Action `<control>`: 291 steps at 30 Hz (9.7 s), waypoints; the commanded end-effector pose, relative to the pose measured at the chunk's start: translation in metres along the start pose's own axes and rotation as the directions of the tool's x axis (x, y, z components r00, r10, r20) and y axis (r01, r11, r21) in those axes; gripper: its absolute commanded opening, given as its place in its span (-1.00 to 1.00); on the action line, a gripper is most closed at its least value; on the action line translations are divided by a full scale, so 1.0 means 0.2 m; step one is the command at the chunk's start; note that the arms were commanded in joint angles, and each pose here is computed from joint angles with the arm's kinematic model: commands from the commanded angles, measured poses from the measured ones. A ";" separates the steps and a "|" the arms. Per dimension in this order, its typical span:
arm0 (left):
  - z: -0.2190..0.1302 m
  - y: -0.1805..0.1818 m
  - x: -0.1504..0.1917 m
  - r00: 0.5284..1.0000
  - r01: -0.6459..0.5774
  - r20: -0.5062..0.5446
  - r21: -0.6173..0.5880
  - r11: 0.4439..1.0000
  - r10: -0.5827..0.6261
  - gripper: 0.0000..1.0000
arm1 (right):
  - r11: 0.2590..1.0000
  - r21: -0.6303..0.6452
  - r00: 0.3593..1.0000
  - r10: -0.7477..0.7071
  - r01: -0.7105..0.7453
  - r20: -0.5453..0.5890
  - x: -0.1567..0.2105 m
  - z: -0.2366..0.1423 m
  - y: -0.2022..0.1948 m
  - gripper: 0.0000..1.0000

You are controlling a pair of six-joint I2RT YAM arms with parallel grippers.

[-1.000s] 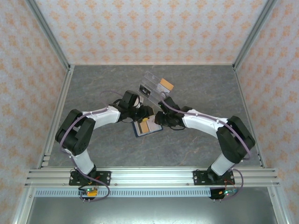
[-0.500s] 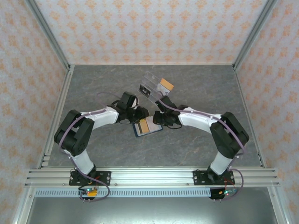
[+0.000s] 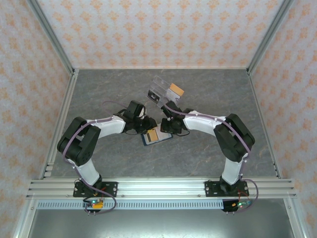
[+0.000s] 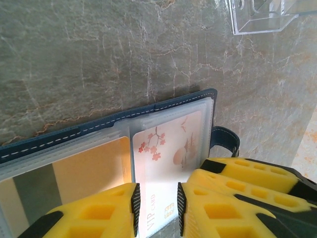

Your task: Take the credit cards out of the card holder

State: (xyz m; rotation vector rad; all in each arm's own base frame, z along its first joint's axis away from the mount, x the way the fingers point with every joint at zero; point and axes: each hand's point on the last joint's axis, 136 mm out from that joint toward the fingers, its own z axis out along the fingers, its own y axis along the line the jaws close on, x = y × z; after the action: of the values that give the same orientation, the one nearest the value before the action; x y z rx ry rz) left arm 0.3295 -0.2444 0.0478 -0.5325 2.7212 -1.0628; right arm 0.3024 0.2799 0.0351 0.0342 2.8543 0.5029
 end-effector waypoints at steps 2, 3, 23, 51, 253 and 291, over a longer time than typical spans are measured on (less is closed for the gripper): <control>0.03 0.03 0.00 1.000 0.012 -0.007 -0.004 1.000 -0.012 -0.40 | 0.999 0.048 0.999 0.001 0.001 -0.035 0.02 0.03 -0.04 -0.39; 0.03 0.05 0.00 1.000 0.013 -0.005 -0.011 1.000 -0.014 -0.39 | 0.999 0.052 0.999 0.000 0.002 -0.039 0.02 0.04 -0.04 -0.40; 0.06 0.07 0.00 1.000 0.002 -0.010 0.002 1.000 -0.002 -0.43 | 0.999 0.014 0.994 0.047 -0.046 -0.100 0.07 0.09 -0.03 -0.44; 0.00 0.01 -0.01 0.999 -0.045 -0.013 0.069 0.997 0.046 -0.95 | 0.995 0.083 0.992 0.068 -0.059 -0.110 0.09 0.11 -0.10 -0.58; -0.60 0.33 -0.28 0.960 0.076 0.280 -0.267 0.961 0.002 1.00 | 0.939 -0.129 0.937 -0.291 0.318 0.191 -0.53 -0.53 0.23 0.08; -0.50 0.24 -0.20 0.978 0.012 0.206 -0.208 0.978 0.032 0.97 | 0.995 0.036 0.996 0.092 -0.092 0.008 -0.14 0.04 -0.02 -0.05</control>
State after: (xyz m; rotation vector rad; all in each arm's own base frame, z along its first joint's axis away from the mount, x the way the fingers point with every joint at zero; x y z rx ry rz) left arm 0.3223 -0.1179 0.0872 -0.6549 2.6622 -0.6143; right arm 0.3358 0.2921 0.0334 0.0933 2.8667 0.5105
